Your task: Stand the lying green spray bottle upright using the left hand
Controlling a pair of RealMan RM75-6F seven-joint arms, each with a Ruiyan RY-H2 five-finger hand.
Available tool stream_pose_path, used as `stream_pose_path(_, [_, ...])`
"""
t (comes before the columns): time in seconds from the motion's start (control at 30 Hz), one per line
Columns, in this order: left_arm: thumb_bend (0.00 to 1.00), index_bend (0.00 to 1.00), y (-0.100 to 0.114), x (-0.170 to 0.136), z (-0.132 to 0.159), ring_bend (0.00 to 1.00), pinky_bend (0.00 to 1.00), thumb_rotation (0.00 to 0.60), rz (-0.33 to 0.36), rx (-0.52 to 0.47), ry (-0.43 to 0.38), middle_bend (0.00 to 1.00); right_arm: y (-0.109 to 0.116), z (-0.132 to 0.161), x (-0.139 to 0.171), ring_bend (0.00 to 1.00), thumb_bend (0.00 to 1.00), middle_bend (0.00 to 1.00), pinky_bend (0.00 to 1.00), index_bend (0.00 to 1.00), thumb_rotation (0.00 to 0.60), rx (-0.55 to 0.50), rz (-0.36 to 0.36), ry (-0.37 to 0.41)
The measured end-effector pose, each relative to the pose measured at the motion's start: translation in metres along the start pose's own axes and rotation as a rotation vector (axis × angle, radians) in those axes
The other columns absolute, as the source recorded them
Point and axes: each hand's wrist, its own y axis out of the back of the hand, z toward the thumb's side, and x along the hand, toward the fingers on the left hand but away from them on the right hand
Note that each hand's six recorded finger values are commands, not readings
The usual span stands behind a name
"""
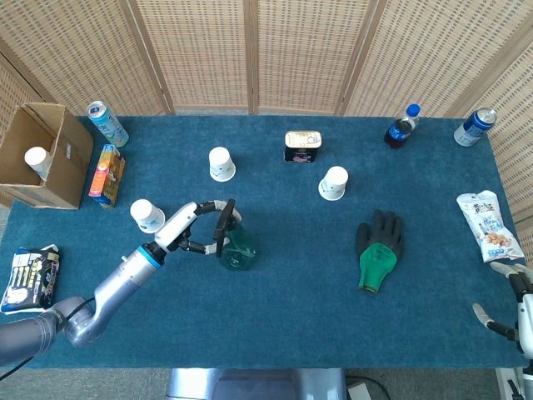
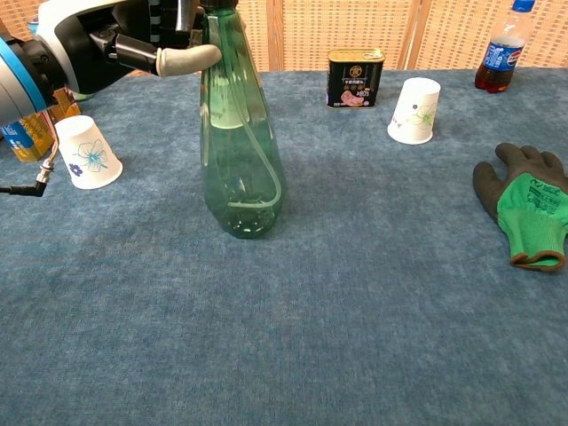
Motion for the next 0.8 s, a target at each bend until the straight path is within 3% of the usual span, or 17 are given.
stream_pose_path(0.07, [0.42, 0.43, 0.0005, -0.0007, -0.0003, 0.3, 0.32, 0.6, 0.005, -0.002, 0.001, 0.32, -0.0001, 0.0002, 0.0, 0.18, 0.24, 0.29, 0.33, 0.24, 0.6, 0.0, 0.001, 0.001])
stream_pose_path(0.43, [0.42, 0.35, 0.0015, -0.0021, 0.0002, 0.2, 0.26, 0.6, 0.012, 0.004, -0.001, 0.24, 0.0005, 0.0002, 0.0004, 0.18, 0.25, 0.29, 0.33, 0.24, 0.6, -0.001, -0.001, 0.001])
stream_pose_path(0.57, [0.42, 0.27, 0.0022, -0.0034, -0.001, 0.14, 0.19, 0.6, 0.014, 0.004, 0.005, 0.16, 0.0002, 0.0009, -0.0002, 0.18, 0.25, 0.29, 0.33, 0.24, 0.6, -0.004, 0.001, 0.002])
stream_pose_path(0.8, [0.4, 0.18, 0.0033, -0.0048, -0.0022, 0.07, 0.16, 0.6, 0.012, 0.007, 0.015, 0.08, 0.0003, 0.0021, -0.0005, 0.18, 0.25, 0.29, 0.33, 0.24, 0.6, -0.006, 0.001, 0.005])
